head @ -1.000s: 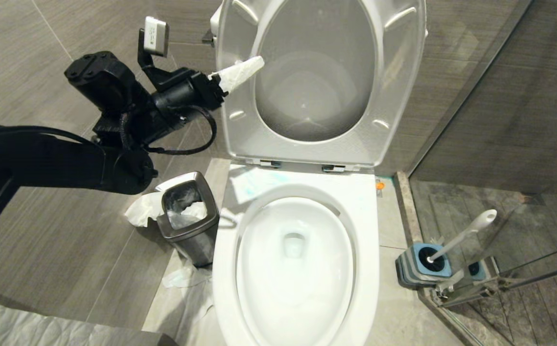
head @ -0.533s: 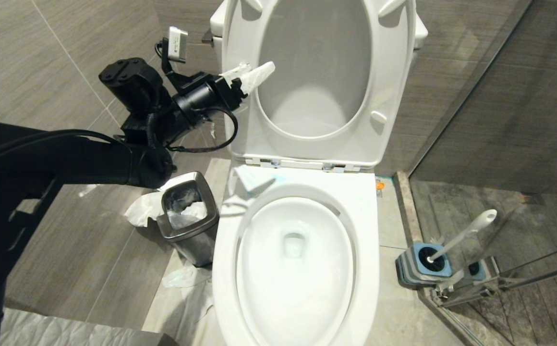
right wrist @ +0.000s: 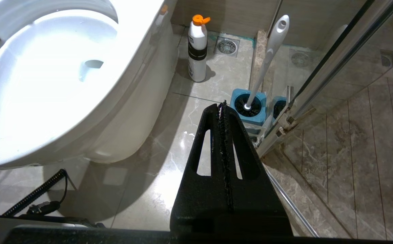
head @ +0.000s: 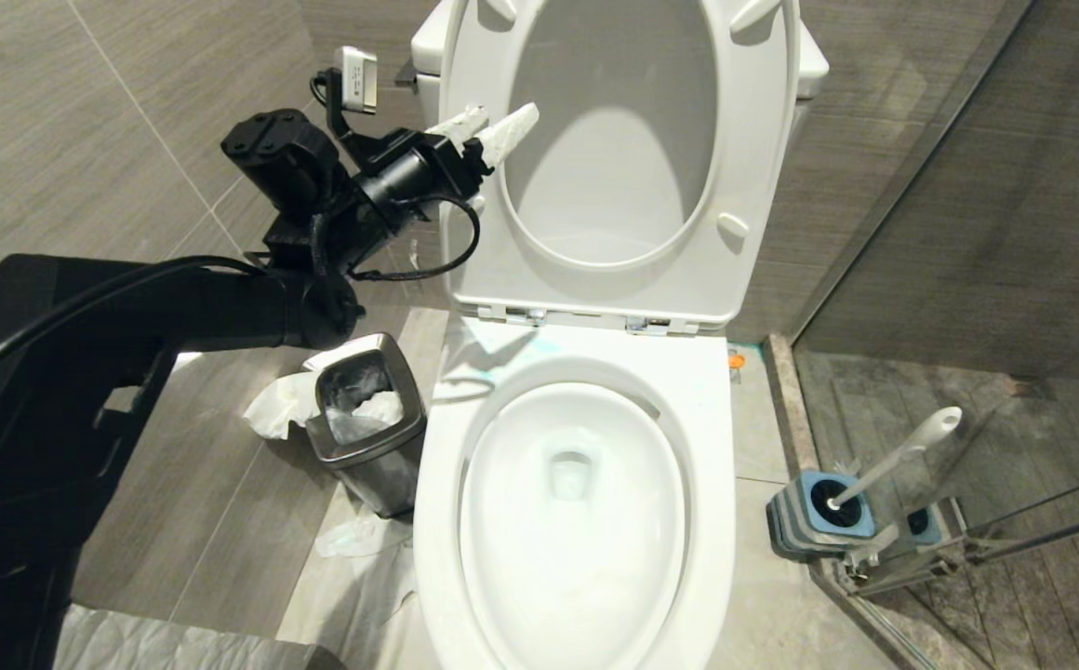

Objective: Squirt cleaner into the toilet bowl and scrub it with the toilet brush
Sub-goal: Use the left hand to lift the toilet lid slightly, then pour in the cleaning agent

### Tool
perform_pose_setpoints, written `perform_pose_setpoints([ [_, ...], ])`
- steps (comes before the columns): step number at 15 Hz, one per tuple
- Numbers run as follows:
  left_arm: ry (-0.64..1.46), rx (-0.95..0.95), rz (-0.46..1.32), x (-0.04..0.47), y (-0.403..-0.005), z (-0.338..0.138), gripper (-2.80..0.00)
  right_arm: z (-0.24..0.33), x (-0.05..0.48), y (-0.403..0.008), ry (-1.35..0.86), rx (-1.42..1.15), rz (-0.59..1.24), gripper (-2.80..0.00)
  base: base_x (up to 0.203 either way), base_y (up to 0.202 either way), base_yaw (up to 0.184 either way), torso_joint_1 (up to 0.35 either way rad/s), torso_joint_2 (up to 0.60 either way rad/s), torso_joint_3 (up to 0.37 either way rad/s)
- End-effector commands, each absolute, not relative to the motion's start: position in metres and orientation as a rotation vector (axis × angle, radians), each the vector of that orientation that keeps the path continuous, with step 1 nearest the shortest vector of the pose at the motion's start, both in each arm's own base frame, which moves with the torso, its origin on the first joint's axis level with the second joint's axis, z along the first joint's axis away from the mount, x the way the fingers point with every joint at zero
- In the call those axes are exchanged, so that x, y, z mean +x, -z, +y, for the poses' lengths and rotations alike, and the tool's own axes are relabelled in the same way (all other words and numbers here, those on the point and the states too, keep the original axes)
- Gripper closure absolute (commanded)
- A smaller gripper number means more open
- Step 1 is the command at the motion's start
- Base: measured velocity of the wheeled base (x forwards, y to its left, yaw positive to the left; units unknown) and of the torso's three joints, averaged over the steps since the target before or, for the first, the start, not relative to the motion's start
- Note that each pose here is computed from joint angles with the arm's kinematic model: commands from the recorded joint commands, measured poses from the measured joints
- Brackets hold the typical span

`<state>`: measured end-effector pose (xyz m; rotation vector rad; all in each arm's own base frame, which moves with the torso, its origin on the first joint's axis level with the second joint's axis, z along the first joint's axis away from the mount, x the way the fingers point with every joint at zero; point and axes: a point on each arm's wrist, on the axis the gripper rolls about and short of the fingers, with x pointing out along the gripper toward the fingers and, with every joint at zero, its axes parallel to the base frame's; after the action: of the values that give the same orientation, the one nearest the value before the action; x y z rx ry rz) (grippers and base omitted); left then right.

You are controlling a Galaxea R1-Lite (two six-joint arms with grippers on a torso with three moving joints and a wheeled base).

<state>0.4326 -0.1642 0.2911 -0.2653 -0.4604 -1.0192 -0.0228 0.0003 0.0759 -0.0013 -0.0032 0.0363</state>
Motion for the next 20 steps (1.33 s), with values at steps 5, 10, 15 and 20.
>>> perform_pose_setpoints([
  [5, 1.054, -0.358, -0.440, 0.396, -0.343, -0.157, -2.80, 0.000, -0.023, -0.076, -0.037, -0.002, -0.004, 0.00, 0.000, 0.000, 0.000, 0.000, 0.00, 0.000],
  [10, 1.092, -0.477, -0.330, 0.335, -0.389, -0.142, -2.80, 0.000, -0.023, -0.076, -0.037, -0.002, -0.003, 0.00, 0.000, 0.000, 0.000, 0.000, 0.00, 0.000],
  [15, 1.091, -0.747, 0.050, 0.240, -0.419, -0.113, -2.80, 0.000, -0.023, -0.076, -0.037, -0.002, -0.003, 0.00, 0.000, 0.000, 0.000, 0.000, 0.00, 0.000],
  [20, 1.033, -1.013, 0.385, 0.173, -0.426, -0.094, -2.80, 0.000, -0.023, -0.076, -0.037, -0.002, -0.003, 0.00, 0.000, 0.000, 0.000, 0.000, 0.00, 0.000],
])
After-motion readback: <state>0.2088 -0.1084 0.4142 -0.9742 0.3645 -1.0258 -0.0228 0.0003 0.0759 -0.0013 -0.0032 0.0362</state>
